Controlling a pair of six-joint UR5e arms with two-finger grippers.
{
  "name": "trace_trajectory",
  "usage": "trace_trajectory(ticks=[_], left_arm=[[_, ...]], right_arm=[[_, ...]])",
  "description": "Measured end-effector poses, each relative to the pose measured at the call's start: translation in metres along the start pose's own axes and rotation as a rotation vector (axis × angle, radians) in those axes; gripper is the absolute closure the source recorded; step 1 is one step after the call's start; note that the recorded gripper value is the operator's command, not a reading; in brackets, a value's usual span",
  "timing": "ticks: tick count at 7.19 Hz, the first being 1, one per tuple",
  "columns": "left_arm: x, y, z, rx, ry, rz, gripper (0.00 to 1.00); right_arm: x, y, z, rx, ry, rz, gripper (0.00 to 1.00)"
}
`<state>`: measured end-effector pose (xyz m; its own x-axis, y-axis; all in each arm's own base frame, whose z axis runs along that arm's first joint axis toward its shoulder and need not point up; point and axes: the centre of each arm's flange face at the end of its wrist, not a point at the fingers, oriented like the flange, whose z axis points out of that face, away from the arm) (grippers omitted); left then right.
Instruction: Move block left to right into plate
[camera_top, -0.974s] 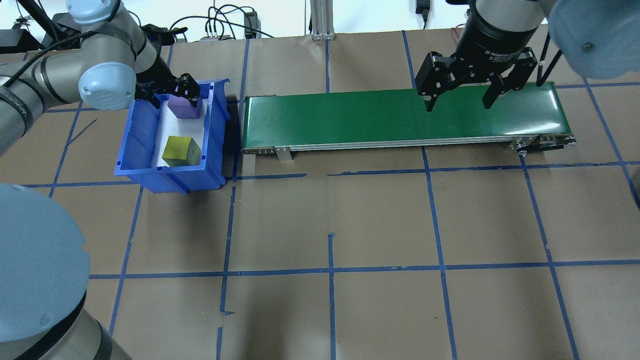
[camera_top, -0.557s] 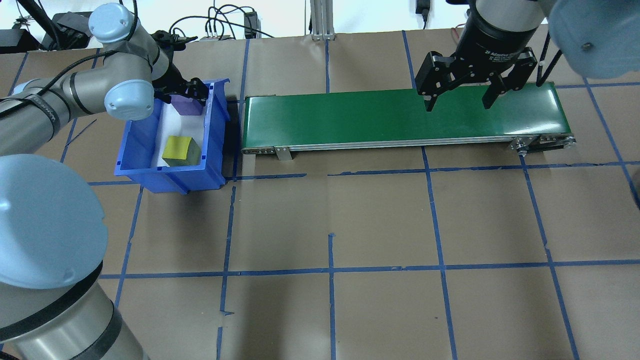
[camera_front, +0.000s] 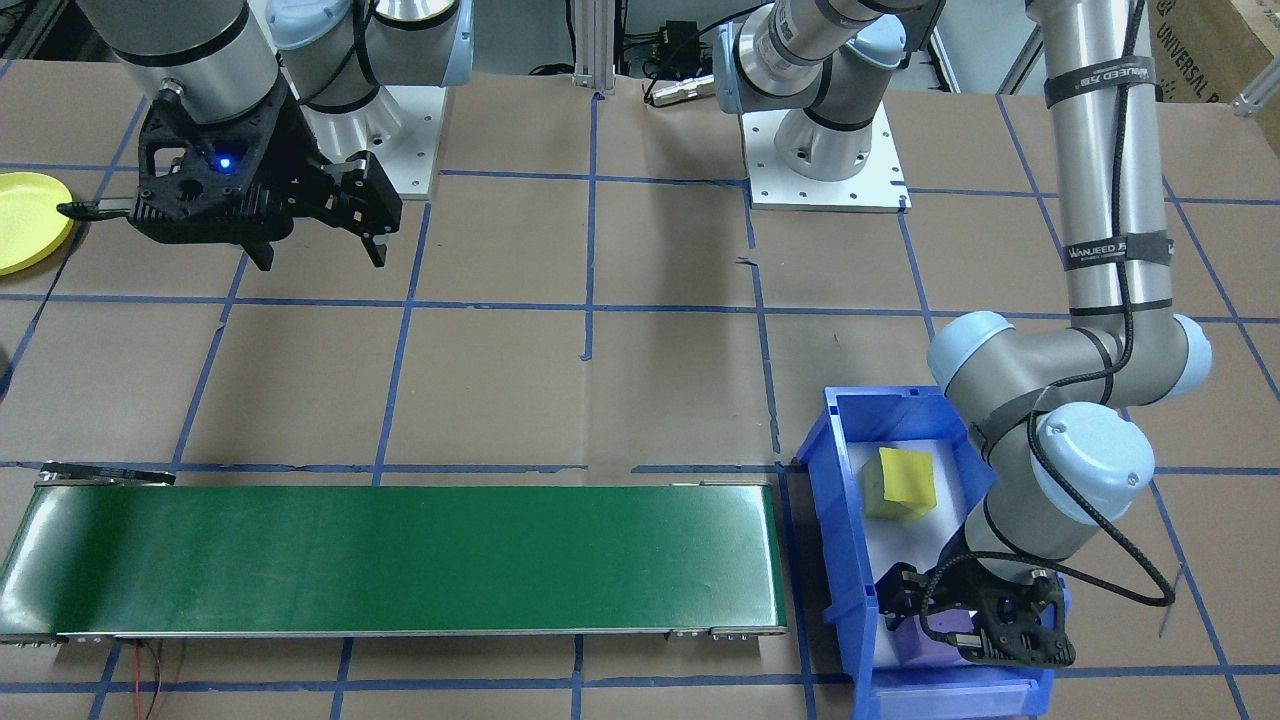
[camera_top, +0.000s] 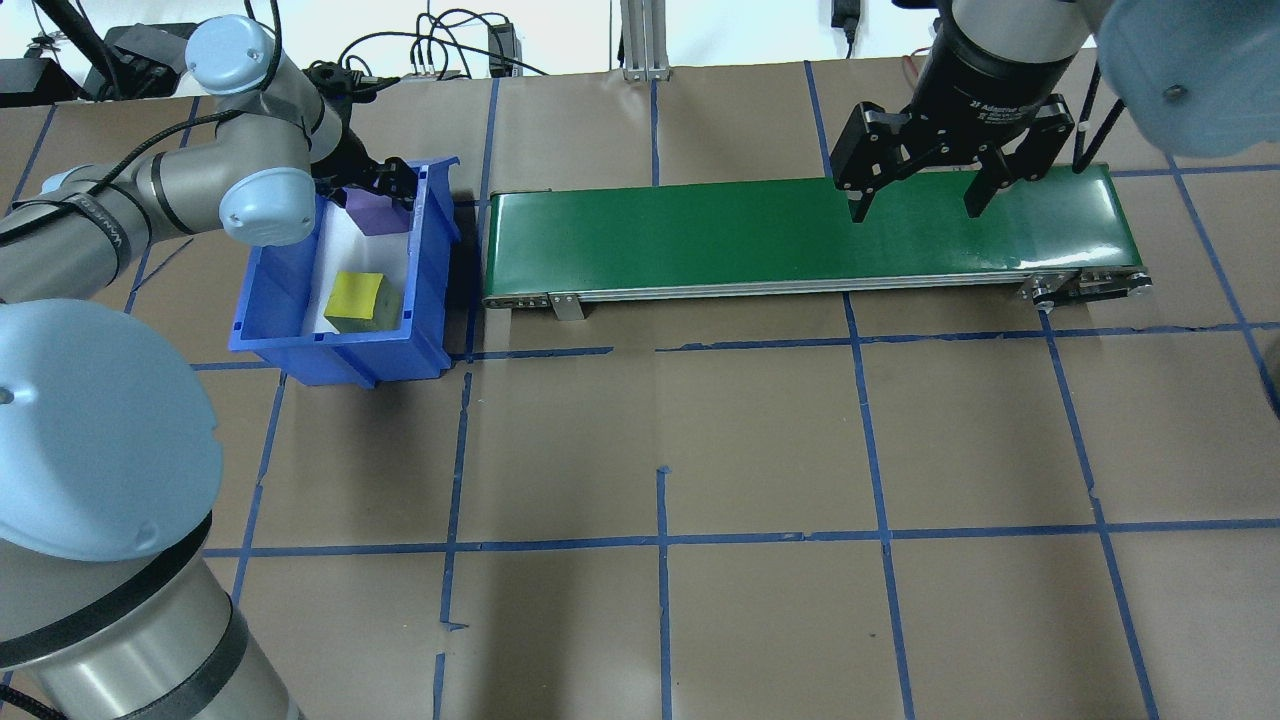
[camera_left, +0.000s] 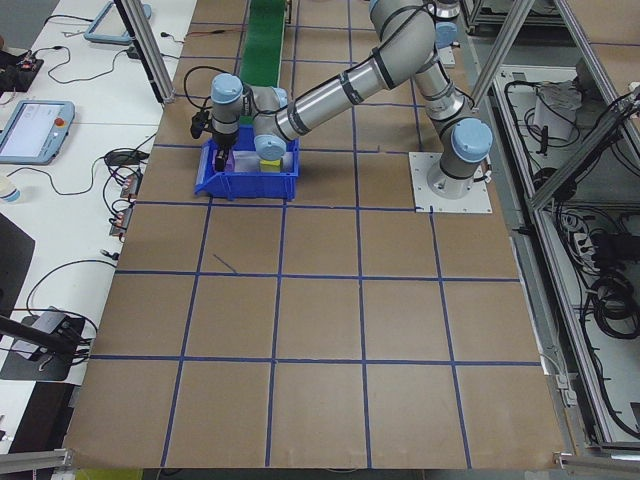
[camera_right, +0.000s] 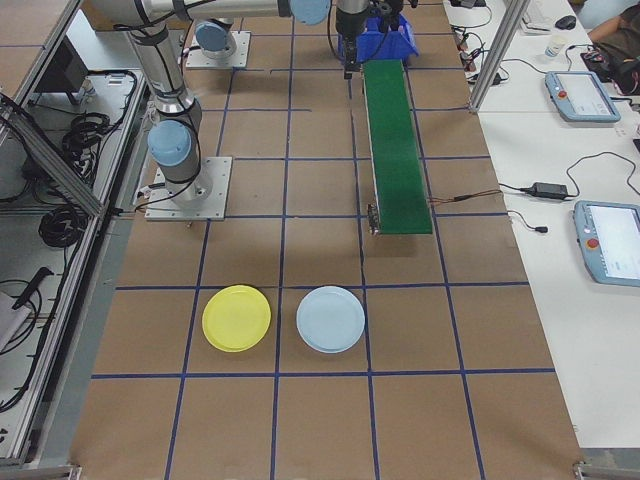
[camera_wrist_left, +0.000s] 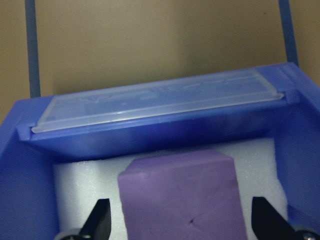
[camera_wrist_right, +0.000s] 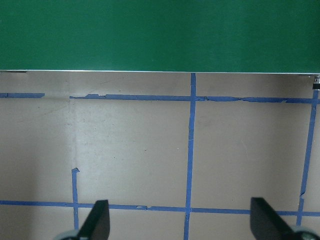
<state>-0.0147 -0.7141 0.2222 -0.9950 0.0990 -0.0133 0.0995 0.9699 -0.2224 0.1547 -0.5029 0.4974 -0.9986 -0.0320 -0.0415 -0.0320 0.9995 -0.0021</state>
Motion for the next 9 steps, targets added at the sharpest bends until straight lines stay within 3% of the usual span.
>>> trace_trajectory(ticks=[1,4,7,8,9], left_arm=[[0.001,0.001,0.001,-0.001,0.009,0.001,0.65],[0.004,0.001,-0.02,-0.007,0.031,0.005,0.65],[0.015,0.025,-0.111,-0.124,0.036,0.004,0.65],[0.024,0.033,-0.133,-0.148,0.037,0.006,0.65],[0.046,0.034,-0.145,-0.144,0.038,0.019,0.65]], right_arm=[[0.0,0.0,0.0,0.0,0.0,0.0,0.0],[0.0,0.0,0.001,-0.002,-0.003,0.001,0.0],[0.0,0.0,0.0,-0.003,-0.003,0.001,0.0],[0.0,0.0,0.001,-0.003,-0.002,0.001,0.0],[0.001,0.0,0.001,-0.004,-0.002,0.002,0.0]])
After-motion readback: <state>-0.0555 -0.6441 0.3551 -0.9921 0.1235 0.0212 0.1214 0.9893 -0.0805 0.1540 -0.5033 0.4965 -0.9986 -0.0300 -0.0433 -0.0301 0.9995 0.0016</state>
